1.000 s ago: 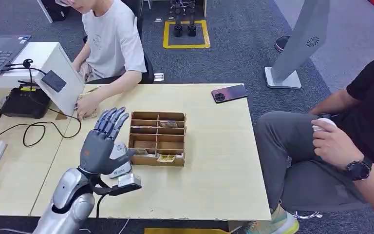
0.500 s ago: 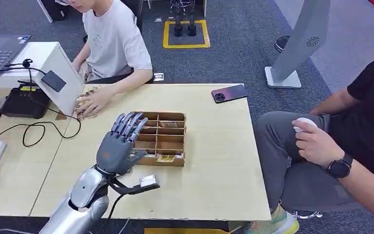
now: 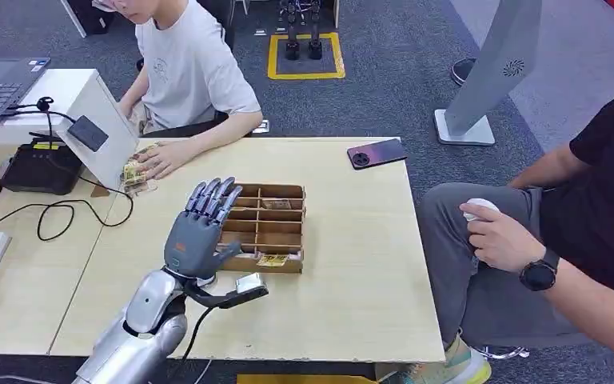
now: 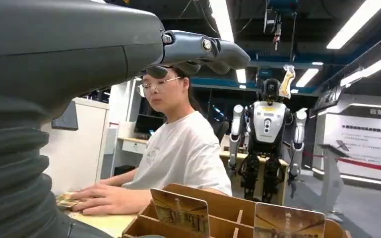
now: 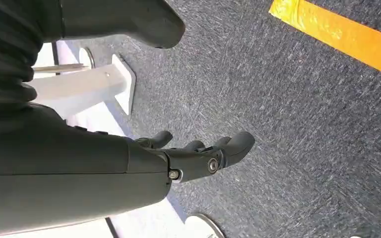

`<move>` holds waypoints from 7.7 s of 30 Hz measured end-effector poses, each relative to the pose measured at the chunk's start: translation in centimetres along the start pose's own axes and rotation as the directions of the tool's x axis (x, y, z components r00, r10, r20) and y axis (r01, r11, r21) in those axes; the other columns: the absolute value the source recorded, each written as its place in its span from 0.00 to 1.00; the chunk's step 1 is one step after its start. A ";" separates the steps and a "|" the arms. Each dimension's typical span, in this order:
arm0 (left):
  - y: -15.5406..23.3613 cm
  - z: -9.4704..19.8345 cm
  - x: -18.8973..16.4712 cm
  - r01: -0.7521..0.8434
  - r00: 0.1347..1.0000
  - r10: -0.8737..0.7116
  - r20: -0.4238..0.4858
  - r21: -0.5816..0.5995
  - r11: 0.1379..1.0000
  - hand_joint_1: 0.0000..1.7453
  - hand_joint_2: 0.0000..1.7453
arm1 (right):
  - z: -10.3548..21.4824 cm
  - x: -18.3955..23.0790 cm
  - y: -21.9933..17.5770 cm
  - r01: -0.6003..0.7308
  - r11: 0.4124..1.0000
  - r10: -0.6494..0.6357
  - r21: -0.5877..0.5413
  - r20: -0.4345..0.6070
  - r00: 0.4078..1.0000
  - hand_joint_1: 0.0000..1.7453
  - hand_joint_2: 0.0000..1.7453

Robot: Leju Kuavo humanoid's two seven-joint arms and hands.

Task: Pass the card to the sensor for recognition and then transmit it.

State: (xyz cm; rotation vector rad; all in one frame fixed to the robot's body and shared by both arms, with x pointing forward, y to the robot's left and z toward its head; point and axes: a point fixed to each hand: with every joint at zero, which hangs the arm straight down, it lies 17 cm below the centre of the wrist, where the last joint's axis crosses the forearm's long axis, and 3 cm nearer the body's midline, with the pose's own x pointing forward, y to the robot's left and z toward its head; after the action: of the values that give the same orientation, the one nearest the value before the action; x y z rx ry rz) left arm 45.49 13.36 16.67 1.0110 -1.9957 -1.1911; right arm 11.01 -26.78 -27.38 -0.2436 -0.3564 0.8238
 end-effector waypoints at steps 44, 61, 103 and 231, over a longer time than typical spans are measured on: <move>-4.3 0.1 -5.0 0.000 0.987 -0.016 -0.163 -0.101 0.995 0.00 1.00 | -0.1 0.2 -0.2 -0.021 1.000 0.021 -0.002 -0.001 1.000 0.00 1.00; -1.5 -1.2 -4.9 -0.008 0.994 0.001 -0.113 -0.060 0.998 0.00 1.00 | -0.1 0.1 -0.2 -0.018 1.000 0.018 -0.004 -0.002 1.000 0.00 1.00; -0.1 -1.5 -4.6 0.035 0.997 -0.042 -0.071 -0.103 0.994 0.00 1.00 | 0.0 0.0 -0.1 -0.030 1.000 0.030 -0.007 0.000 1.000 0.00 1.00; 11.9 -7.1 -12.8 0.200 0.960 -0.179 -0.217 0.082 0.976 1.00 1.00 | 0.2 -0.7 0.5 -0.041 0.999 0.041 0.002 -0.001 0.999 0.00 1.00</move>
State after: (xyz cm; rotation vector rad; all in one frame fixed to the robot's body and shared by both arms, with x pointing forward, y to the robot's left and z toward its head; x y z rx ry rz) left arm 54.30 24.64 28.96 1.3480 -1.8422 -1.0385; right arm 10.18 -26.99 -27.52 -0.2502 -0.3502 0.8646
